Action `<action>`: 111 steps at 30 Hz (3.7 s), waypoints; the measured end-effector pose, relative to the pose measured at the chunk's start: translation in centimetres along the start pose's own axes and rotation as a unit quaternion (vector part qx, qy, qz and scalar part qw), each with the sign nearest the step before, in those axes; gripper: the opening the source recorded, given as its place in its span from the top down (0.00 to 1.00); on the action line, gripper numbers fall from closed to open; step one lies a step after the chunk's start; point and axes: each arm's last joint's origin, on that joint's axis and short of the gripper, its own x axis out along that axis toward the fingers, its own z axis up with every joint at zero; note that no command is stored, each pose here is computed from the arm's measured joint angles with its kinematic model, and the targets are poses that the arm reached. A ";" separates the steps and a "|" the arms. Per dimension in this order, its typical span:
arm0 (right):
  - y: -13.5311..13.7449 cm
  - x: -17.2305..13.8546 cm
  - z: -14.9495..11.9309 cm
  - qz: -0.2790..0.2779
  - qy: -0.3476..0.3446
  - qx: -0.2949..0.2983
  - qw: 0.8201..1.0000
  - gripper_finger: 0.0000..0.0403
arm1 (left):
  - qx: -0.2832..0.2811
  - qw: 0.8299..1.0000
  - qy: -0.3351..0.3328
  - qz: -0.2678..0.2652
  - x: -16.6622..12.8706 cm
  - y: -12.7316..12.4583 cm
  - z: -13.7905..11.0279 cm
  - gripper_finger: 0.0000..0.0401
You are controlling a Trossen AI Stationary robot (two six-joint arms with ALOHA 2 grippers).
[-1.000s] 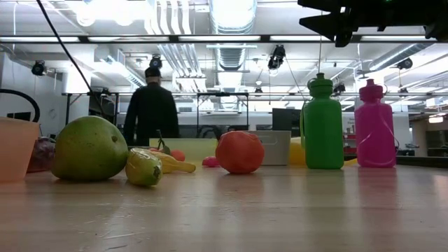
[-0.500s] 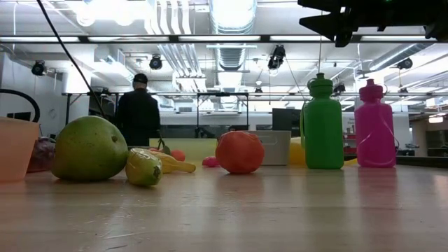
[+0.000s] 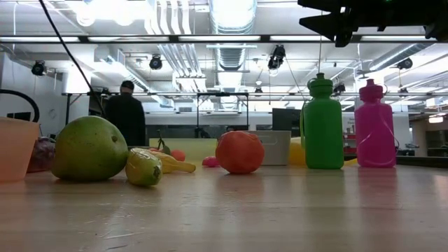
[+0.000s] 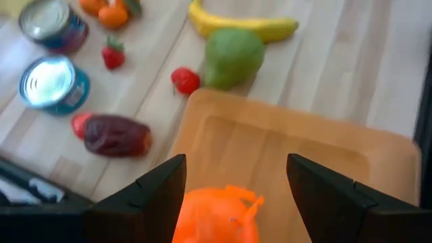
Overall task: Pick & Place Food Item
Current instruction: Put the green tumbler into the orange bin
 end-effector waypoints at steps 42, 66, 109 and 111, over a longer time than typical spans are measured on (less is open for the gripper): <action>0.0 0.0 0.0 0.000 0.000 -0.001 1.000 0.19 | 0.019 0.947 -0.319 0.044 14.9 4.6 20.3 0.36; 0.0 0.0 0.0 0.000 0.000 -0.001 1.000 0.19 | 0.047 0.943 -0.327 -0.043 18.2 6.4 20.7 0.36; 0.2 1.0 3.7 -0.019 0.087 0.004 0.996 0.19 | 0.048 0.944 -0.323 -0.042 18.4 6.4 20.6 0.36; 0.1 1.2 4.9 -0.040 0.175 0.002 0.984 0.19 | 0.050 0.945 -0.320 -0.041 18.5 6.4 20.5 0.36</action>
